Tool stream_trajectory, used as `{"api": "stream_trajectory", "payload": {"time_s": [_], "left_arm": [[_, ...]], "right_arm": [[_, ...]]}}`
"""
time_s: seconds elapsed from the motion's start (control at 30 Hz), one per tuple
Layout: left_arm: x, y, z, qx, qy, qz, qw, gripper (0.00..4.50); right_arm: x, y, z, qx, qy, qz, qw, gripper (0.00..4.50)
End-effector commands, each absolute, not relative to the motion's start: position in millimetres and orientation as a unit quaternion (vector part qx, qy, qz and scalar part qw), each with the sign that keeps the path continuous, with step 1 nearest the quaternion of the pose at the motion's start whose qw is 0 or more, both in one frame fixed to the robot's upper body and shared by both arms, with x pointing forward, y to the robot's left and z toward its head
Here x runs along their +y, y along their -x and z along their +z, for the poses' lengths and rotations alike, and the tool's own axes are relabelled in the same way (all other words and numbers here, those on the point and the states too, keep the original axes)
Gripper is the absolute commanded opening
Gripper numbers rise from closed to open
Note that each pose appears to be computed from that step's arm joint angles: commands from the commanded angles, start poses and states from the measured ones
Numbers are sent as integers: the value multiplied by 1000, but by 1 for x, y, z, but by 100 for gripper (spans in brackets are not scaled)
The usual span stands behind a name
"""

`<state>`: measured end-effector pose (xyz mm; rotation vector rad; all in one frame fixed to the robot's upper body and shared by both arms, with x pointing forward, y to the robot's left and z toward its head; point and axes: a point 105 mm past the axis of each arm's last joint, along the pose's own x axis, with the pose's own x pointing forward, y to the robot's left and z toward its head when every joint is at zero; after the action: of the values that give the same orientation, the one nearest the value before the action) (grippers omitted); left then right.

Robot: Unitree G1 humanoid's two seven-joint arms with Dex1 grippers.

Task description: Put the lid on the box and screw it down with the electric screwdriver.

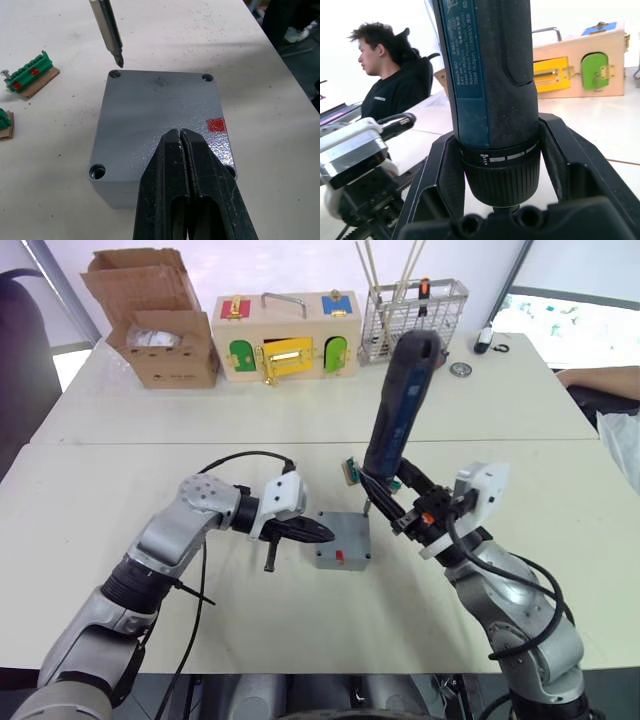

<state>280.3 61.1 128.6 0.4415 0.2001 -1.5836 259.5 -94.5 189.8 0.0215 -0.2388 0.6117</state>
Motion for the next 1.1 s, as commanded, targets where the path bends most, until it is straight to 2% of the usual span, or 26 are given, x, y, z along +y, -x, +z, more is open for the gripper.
{"api": "stream_trajectory", "payload": {"time_s": [0.03,0.47,0.87,1.1], "left_arm": [[63,-278,116,118,-200,-702,673,0],[62,-277,116,124,-199,-696,679,0],[62,-277,118,124,-200,-695,679,0],[59,-277,119,121,-199,-696,680,0]], "right_arm": [[-94,-254,204,-160,-10,300,940,191],[-94,-263,198,-162,-9,286,944,191],[-93,-263,216,-189,-18,284,940,191],[-94,-261,207,-173,-13,288,942,191]]}}
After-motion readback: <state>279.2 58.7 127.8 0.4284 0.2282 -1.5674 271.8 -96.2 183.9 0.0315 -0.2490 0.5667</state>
